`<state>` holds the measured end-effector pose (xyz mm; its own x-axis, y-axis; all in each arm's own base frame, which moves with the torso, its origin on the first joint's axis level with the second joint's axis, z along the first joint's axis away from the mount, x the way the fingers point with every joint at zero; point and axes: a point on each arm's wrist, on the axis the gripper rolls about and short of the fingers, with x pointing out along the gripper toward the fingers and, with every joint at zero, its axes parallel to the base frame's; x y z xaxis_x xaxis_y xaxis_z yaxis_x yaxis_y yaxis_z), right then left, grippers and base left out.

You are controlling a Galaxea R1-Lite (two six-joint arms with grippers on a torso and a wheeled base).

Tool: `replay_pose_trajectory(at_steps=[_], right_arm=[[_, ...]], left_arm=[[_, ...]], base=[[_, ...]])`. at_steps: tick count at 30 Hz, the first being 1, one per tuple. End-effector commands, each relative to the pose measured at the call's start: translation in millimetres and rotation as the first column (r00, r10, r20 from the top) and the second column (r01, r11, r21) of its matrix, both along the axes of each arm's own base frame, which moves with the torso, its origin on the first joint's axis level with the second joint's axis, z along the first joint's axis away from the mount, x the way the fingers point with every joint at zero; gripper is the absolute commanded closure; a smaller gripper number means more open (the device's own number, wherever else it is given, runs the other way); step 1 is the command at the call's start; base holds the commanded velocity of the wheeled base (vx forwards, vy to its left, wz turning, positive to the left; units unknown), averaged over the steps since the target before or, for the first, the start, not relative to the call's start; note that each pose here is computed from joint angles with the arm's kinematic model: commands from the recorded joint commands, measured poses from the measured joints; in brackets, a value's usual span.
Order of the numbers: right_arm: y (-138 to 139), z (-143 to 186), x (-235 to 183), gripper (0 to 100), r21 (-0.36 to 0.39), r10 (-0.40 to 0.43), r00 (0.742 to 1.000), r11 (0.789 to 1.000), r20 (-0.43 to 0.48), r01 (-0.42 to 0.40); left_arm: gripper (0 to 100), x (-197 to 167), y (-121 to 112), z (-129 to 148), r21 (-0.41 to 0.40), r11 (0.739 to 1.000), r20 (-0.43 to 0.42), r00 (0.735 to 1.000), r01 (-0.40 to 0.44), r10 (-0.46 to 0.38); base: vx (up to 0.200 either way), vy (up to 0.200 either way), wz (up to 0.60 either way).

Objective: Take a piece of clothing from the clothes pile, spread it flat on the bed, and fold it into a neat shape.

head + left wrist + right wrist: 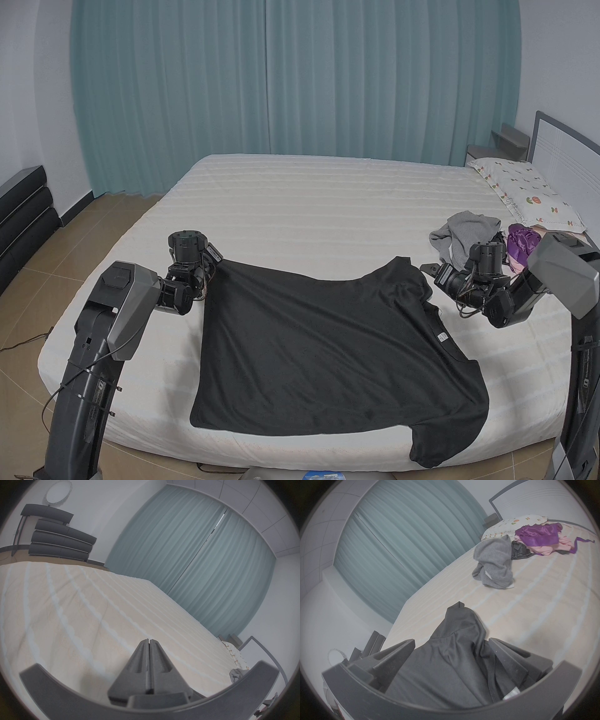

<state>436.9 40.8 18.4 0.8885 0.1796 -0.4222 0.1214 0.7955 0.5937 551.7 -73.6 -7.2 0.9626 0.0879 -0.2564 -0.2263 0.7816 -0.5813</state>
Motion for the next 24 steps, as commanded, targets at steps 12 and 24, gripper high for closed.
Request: replay_pose_trajectory(at_steps=[12,24], right_arm=[[22,-64,87,0,-0.043,0.021,0.996,0.999,-0.088,-0.025],[37,-88,104,0,-0.132,0.01,0.996,0.991,-0.086,-0.022]], left_arm=[[100,3,24,32,0.001,0.997,0.073,0.994,-0.082,0.082],[100,4,30,28,0.002,0.995,0.066,0.993,-0.099,0.099]], base=[[0.0,0.0,0.0],[0.0,0.0,0.0]])
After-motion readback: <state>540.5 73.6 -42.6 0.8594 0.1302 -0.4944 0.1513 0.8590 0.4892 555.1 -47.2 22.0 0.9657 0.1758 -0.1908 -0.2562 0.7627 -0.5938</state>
